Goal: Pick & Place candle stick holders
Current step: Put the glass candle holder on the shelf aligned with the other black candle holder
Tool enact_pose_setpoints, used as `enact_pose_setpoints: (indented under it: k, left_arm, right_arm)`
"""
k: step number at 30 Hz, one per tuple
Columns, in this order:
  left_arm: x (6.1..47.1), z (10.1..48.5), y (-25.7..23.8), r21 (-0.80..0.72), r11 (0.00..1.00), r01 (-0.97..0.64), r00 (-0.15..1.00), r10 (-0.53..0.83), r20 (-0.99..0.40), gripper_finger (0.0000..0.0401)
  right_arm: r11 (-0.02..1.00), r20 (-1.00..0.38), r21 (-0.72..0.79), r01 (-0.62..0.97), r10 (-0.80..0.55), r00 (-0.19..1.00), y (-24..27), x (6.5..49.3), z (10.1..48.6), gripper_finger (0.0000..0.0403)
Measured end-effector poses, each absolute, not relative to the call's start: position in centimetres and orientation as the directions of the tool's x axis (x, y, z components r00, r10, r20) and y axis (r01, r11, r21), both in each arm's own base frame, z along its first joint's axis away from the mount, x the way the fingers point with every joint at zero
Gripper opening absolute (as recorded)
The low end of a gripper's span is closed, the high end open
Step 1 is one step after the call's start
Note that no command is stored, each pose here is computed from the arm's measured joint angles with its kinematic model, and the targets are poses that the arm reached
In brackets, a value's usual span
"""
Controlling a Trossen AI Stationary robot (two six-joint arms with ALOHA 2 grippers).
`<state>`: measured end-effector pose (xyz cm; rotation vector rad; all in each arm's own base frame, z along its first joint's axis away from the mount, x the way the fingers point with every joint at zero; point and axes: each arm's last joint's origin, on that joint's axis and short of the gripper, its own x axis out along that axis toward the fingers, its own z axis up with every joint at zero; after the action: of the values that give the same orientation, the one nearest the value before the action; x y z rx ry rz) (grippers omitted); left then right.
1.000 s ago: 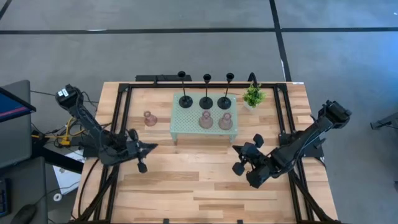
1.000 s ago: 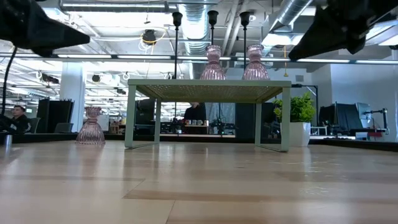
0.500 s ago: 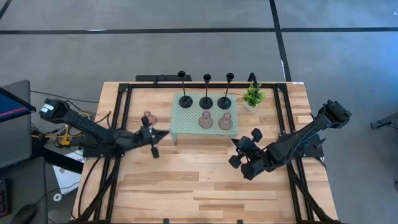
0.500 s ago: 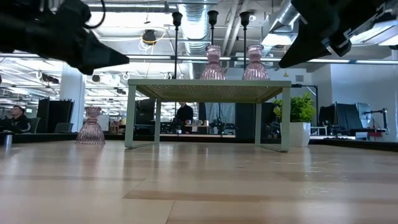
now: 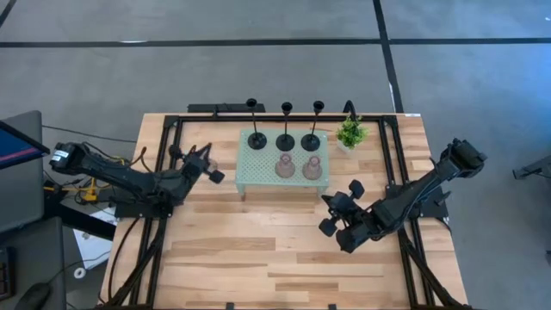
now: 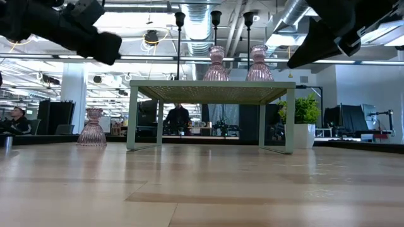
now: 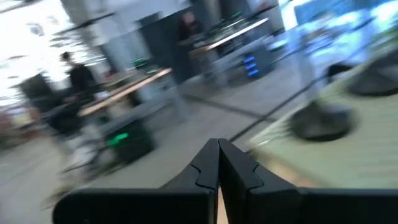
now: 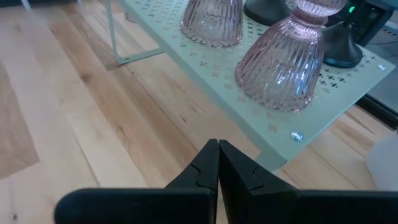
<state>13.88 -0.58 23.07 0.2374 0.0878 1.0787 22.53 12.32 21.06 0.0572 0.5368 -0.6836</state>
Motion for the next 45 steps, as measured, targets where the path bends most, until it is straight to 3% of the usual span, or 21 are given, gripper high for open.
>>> enact_pose_setpoints:
  k: [5,12,15,26,35,41,45]
  left_arm:
    - [13.5,22.9,-0.8,0.281,0.341,-0.897,0.36,0.933,0.017,0.0005]
    - [13.4,22.9,-0.8,0.314,0.321,-0.893,0.342,0.94,0.013,0.0005]
    - [13.5,23.0,-0.6,0.321,0.349,-0.881,0.375,0.927,0.023,0.0005]
    - [14.5,23.6,1.8,0.251,0.628,-0.736,0.669,0.731,0.132,0.0005]
    - [14.0,23.5,4.9,0.251,0.546,-0.799,0.588,0.797,0.139,0.0005]
    - [13.7,23.2,6.4,0.199,0.574,-0.794,0.601,0.79,0.122,0.0005]
    - [13.5,21.9,7.8,0.187,0.607,-0.772,0.62,0.784,0.014,0.0005]
  right_arm:
    - [0.783,-0.489,-0.097,0.615,-0.576,0.655,12.7,22.4,21.1,0.0]
    - [0.784,-0.488,-0.076,0.616,-0.568,0.663,12.9,22.2,21.1,0.0]
    - [0.784,-0.488,-0.077,0.616,-0.569,0.662,12.9,22.2,21.1,0.0]
    - [0.765,-0.485,-0.094,0.638,-0.594,0.641,12.2,22.5,21.1,0.0]
    - [0.762,-0.488,-0.095,0.64,-0.597,0.637,12.1,22.6,21.1,0.0]
    - [0.762,-0.488,-0.095,0.641,-0.597,0.637,12.0,22.6,21.1,0.0]
    - [0.762,-0.49,-0.095,0.64,-0.596,0.637,12.1,22.6,21.1,0.0]
